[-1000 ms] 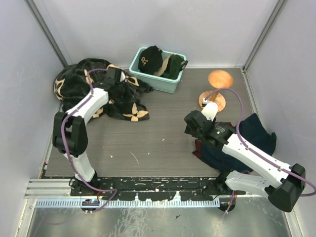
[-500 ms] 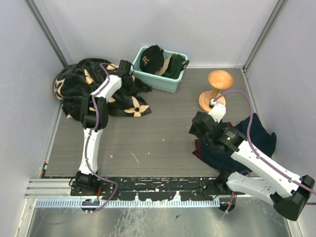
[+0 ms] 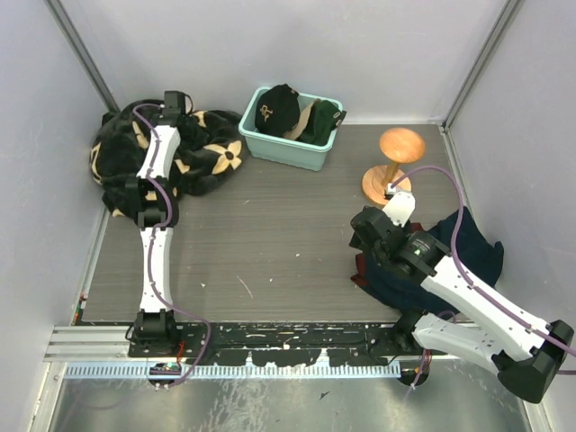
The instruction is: Stack the hats
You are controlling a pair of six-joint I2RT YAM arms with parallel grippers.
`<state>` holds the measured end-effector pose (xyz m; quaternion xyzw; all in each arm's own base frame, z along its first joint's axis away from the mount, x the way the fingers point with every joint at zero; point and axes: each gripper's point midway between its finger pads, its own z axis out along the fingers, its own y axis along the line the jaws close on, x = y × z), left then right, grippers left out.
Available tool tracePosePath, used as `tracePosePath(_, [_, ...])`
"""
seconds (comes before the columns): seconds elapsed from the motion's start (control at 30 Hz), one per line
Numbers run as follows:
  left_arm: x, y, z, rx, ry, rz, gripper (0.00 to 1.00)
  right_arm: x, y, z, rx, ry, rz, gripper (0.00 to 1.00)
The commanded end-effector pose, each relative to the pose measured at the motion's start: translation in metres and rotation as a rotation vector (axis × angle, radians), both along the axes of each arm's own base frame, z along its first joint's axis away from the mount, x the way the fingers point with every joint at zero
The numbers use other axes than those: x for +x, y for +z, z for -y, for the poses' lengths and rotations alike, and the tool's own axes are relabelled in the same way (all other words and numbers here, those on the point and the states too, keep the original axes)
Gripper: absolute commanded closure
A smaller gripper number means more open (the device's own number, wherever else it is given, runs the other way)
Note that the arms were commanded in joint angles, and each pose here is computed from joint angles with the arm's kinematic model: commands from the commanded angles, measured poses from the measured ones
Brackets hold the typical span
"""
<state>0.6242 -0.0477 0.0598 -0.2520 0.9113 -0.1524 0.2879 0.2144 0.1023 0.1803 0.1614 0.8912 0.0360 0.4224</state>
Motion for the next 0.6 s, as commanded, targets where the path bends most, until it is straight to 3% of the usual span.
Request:
tracePosePath(0.0, [0.015, 0.002, -0.144, 0.171, 0.252, 0.065, 0.99, 0.014, 0.017, -0.007, 0.009, -0.019, 0.033, 0.36])
tracePosePath(0.13, [0.037, 0.055, -0.141, 0.128, 0.253, 0.23, 0.98, 0.016, 0.025, -0.009, 0.009, -0.008, 0.045, 0.36])
tracePosePath(0.27, [0.049, 0.12, -0.116, 0.031, 0.195, 0.386, 0.86, 0.011, 0.033, -0.006, 0.039, -0.01, 0.064, 0.36])
tracePosePath(0.5, [0.023, 0.256, -0.064, 0.072, 0.107, 0.649, 0.62, 0.007, 0.057, 0.006, 0.07, -0.019, 0.141, 0.36])
tracePosePath(0.57, [0.011, 0.28, -0.045, 0.066, 0.069, 0.68, 0.6, 0.007, 0.064, 0.007, 0.07, -0.02, 0.158, 0.36])
